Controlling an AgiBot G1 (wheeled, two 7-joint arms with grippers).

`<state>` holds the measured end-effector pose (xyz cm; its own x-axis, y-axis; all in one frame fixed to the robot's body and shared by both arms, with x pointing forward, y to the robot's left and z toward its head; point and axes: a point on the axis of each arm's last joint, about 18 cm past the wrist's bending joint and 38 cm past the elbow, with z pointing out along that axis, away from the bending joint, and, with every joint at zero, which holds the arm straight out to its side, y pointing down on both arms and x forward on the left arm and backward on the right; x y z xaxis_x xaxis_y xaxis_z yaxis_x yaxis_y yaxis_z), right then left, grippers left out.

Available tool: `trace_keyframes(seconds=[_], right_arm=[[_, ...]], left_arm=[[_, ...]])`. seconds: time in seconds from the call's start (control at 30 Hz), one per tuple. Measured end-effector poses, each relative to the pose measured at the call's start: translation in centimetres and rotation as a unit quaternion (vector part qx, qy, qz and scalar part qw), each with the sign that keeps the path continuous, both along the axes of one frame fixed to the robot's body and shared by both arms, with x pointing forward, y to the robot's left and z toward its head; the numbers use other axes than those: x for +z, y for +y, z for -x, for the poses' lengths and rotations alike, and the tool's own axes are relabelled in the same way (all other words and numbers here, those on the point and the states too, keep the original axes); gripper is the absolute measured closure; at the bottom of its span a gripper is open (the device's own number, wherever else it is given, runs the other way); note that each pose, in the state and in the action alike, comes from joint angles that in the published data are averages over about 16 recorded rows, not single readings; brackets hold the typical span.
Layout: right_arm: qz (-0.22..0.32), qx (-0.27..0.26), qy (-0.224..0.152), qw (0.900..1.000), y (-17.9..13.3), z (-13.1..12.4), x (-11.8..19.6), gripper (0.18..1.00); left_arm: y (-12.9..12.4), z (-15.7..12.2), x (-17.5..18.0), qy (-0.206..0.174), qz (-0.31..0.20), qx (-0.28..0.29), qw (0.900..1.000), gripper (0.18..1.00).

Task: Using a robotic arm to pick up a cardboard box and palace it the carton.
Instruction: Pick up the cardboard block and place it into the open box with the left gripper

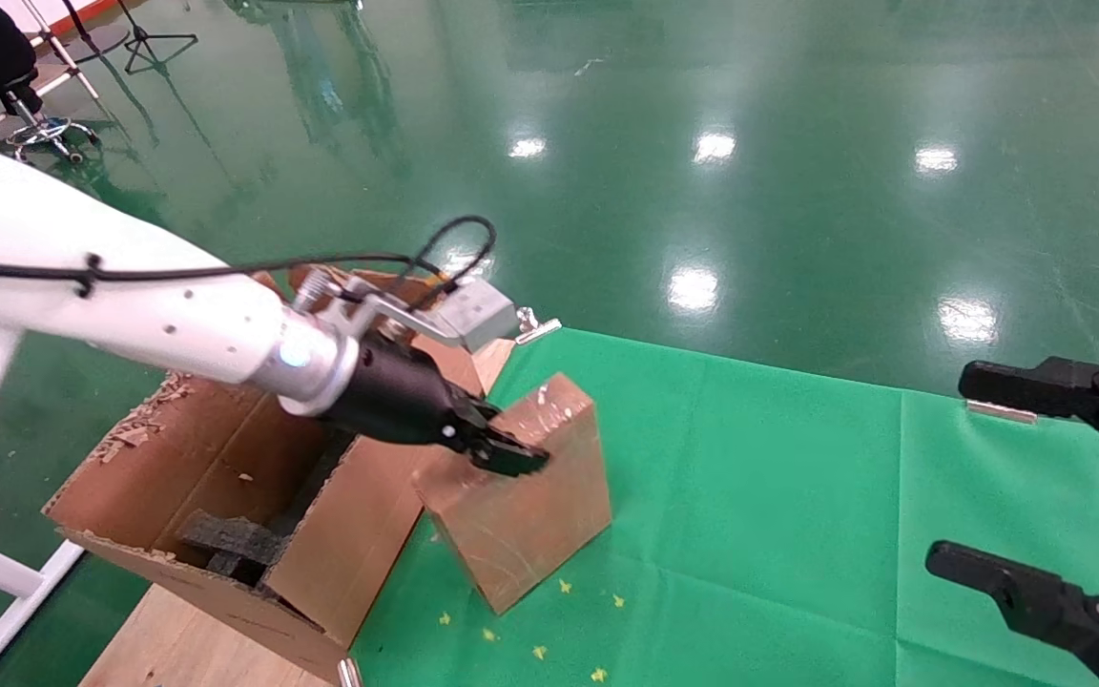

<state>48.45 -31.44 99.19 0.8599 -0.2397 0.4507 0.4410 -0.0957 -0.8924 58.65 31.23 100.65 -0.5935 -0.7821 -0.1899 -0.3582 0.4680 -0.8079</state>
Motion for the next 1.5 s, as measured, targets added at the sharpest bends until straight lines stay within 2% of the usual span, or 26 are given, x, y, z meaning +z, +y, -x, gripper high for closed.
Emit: trace_keyframes(seconds=[0.1, 0.3, 0.43, 0.57, 0.73, 1.03, 1.27, 1.5], right_arm=[[0.000, 0.000, 0.000, 1.000, 0.0, 0.0, 0.0, 0.296], [0.000, 0.000, 0.000, 1.000, 0.0, 0.0, 0.0, 0.227], [0.000, 0.000, 0.000, 1.000, 0.0, 0.0, 0.0, 0.200], [0.000, 0.000, 0.000, 1.000, 0.0, 0.0, 0.0, 0.184], [0.000, 0.000, 0.000, 1.000, 0.0, 0.0, 0.0, 0.179], [0.000, 0.000, 0.000, 1.000, 0.0, 0.0, 0.0, 0.178], [0.000, 0.000, 0.000, 1.000, 0.0, 0.0, 0.0, 0.178], [0.000, 0.000, 0.000, 1.000, 0.0, 0.0, 0.0, 0.178]], left_arm=[[1.0, 0.7, 2.2, -0.031, 0.009, -0.004, 0.9995, 0.685], [4.3, 2.7, 7.3, -0.107, 0.024, 0.005, 0.9939, 0.761], [7.4, 4.0, 9.6, -0.149, 0.024, 0.031, 0.9881, 0.775], [11.1, 4.8, 10.3, -0.169, 0.017, 0.068, 0.9831, 0.785], [15.7, 4.8, 8.9, -0.162, 0.009, 0.118, 0.9796, 0.793], [22.7, 4.1, 3.8, -0.124, 0.004, 0.192, 0.9735, 0.808], [26.1, 3.2, 1.0, -0.107, -0.006, 0.242, 0.9645, 0.818], [27.9, 1.5, -0.7, -0.096, -0.023, 0.291, 0.9518, 0.823]])
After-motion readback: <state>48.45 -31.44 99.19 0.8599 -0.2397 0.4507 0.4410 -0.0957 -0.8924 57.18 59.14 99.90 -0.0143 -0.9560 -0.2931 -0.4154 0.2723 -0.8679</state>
